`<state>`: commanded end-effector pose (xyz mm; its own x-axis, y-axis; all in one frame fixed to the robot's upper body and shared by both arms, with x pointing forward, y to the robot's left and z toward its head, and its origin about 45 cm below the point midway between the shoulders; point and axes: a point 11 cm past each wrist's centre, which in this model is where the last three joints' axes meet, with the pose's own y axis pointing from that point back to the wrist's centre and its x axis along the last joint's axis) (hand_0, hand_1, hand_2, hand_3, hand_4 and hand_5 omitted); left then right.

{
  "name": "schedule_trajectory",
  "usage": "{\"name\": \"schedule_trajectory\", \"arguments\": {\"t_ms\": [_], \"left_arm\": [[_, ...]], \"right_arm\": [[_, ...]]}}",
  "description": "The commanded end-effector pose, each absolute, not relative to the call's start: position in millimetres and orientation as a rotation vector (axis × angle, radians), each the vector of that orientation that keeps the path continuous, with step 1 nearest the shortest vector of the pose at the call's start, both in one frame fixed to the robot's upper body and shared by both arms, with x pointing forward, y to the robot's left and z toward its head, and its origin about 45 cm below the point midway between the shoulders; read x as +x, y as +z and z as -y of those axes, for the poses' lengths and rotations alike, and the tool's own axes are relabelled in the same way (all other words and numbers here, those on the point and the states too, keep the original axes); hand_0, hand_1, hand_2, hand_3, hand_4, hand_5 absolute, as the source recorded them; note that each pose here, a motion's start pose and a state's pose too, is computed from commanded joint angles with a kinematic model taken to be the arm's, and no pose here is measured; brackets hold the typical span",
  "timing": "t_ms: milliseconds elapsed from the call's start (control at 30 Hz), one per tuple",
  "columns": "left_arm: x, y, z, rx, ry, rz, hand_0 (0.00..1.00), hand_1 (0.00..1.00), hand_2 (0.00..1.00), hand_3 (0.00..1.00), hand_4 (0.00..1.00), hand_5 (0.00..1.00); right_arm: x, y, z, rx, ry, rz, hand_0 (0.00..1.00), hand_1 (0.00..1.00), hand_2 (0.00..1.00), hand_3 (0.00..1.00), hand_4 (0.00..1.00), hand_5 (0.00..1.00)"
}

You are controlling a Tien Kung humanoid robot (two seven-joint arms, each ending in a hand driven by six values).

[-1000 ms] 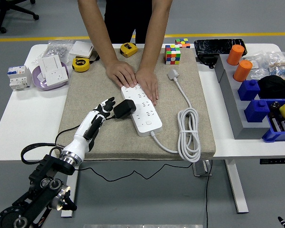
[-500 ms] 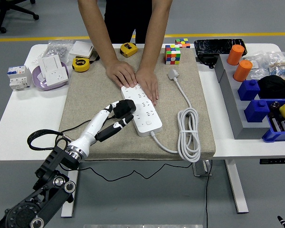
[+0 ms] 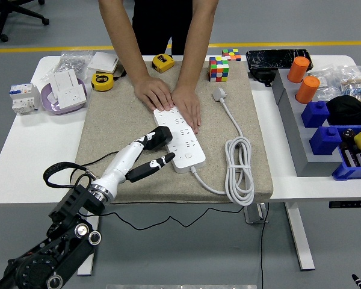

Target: Pick up the plug,place it near the board,insert it into the board,press the button

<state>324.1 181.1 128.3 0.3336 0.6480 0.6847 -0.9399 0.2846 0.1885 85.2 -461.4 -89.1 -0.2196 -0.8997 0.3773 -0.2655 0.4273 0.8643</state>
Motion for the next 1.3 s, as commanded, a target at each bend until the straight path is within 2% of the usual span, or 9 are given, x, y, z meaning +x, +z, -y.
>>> {"name": "schedule_trajectory", "arguments": {"t_ms": [500,1300], "left_arm": [[328.9,116.9,-186.6,0.764,1.096,0.594,0.998,0.998,0.998,0.952,0.998,0.998],[338.5,122.2,-159.8,0.797,0.990,0.720,0.998,0.998,0.998,0.932,0.998,0.998]], "right_arm": [[86.4,-89.9,459.1,1.019,-0.833,1.723,0.756,0.743,0.723,0.777,0.998,0.919],[85.5,-89.4,460.7,1.020,-0.822,1.708,0.756,0.743,0.722,0.777,0.998,0.923]]}}
